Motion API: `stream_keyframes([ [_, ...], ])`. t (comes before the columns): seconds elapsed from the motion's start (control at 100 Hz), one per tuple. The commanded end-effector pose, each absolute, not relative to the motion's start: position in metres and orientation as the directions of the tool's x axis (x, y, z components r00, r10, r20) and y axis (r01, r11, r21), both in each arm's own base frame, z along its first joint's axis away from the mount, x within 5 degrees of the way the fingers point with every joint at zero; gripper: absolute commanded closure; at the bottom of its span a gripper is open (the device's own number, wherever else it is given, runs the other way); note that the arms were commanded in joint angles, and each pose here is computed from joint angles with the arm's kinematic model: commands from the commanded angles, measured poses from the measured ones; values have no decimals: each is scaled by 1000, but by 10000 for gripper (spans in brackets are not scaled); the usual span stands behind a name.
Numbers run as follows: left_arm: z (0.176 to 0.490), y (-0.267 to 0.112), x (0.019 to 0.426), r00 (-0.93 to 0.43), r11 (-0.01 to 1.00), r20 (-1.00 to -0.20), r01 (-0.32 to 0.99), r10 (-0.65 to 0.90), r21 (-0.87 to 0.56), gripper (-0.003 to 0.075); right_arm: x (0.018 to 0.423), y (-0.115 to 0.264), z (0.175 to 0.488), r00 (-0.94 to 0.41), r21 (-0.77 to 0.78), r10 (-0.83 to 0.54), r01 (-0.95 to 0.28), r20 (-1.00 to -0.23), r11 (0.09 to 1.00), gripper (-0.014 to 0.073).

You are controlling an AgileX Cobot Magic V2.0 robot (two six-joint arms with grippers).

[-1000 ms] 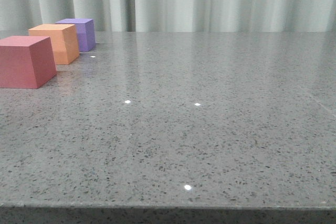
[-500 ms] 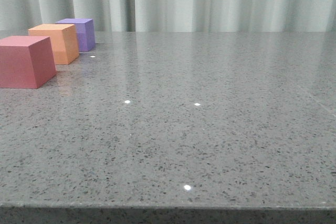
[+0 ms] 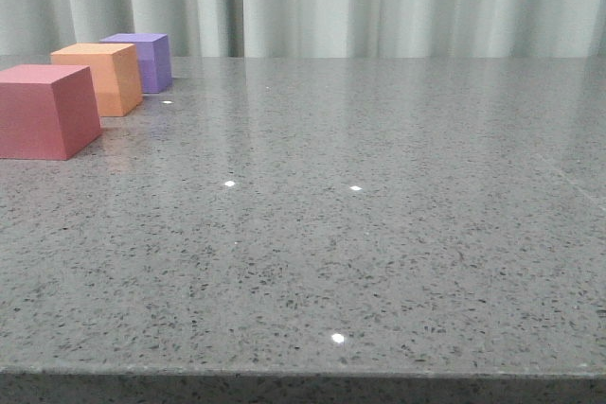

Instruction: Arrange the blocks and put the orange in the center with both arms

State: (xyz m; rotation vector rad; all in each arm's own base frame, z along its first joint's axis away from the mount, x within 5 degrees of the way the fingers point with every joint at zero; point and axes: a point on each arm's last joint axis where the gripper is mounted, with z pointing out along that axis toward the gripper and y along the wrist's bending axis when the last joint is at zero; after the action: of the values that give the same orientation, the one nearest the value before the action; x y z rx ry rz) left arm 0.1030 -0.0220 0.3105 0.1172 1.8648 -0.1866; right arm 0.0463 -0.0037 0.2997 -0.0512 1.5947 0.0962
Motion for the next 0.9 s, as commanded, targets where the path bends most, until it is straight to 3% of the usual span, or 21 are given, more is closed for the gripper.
stream_keyframes([
  [0.0, 325, -24, 104, -201, 977, -979, 197, -35, -75, 741, 46, -2, 313, 56, 2, 8, -109, -998, 994, 705],
  [0.37, 326, -24, 105, -180, 976, -983, 203, -38, -75, 741, 46, -2, 313, 56, 2, 8, -109, -998, 994, 705],
  [0.68, 309, -24, 100, 35, 967, -995, 241, -88, -77, 741, 46, -2, 313, 56, 2, 8, -109, -998, 994, 705],
  [0.89, 285, -17, 85, 82, 979, -995, 202, -52, -34, 741, 46, -2, 313, 56, 2, 8, -109, -998, 994, 705],
])
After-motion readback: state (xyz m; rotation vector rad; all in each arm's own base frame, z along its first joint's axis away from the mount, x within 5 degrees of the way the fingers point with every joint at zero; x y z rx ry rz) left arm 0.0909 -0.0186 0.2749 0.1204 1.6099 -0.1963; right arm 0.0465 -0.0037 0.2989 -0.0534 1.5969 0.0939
